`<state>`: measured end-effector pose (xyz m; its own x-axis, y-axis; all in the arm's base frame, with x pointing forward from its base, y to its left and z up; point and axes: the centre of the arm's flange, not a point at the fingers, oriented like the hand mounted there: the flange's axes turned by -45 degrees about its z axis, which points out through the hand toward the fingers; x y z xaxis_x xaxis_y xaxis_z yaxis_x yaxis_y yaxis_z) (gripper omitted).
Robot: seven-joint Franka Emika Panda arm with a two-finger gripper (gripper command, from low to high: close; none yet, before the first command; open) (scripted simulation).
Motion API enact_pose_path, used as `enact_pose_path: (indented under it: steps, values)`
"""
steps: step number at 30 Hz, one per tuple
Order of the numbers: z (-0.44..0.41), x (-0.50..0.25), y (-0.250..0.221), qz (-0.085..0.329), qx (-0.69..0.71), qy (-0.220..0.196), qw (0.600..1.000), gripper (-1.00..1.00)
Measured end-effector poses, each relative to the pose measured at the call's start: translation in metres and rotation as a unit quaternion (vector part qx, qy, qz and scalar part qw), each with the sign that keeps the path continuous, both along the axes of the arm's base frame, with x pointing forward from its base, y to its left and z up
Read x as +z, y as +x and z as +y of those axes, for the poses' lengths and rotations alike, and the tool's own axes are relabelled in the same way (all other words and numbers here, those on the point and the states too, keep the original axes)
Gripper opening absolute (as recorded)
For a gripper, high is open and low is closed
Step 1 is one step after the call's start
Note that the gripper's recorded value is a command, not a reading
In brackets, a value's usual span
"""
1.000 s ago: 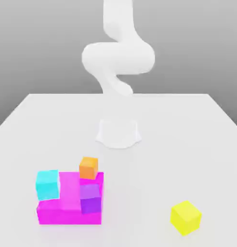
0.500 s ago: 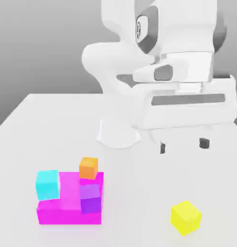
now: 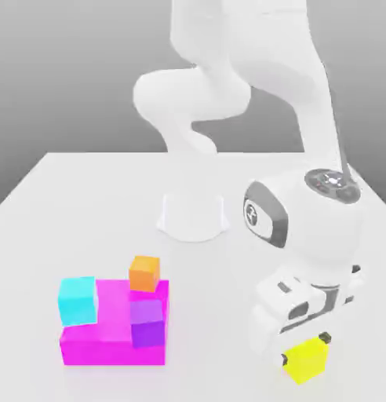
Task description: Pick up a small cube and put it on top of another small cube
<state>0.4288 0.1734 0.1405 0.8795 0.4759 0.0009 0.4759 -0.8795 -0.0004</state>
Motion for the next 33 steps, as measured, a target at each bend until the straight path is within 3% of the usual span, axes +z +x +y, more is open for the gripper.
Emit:
enact_pose_path:
  steps: [4,9,16,28,33]
  values:
    - [0.000,-0.003,0.000,0.000,0.000,0.000,1.000,-1.00]
    - [-0.001,0.050,0.000,0.000,-0.001,-0.001,1.000,-1.00]
    - [-0.108,0.104,-0.013,-0.005,-0.170,-0.020,0.985,-1.00]
    - [-0.239,0.158,-0.106,-0.002,-0.452,-0.010,0.892,-1.00]
    - [-0.261,0.144,-0.133,0.001,-0.517,0.001,0.856,-1.00]
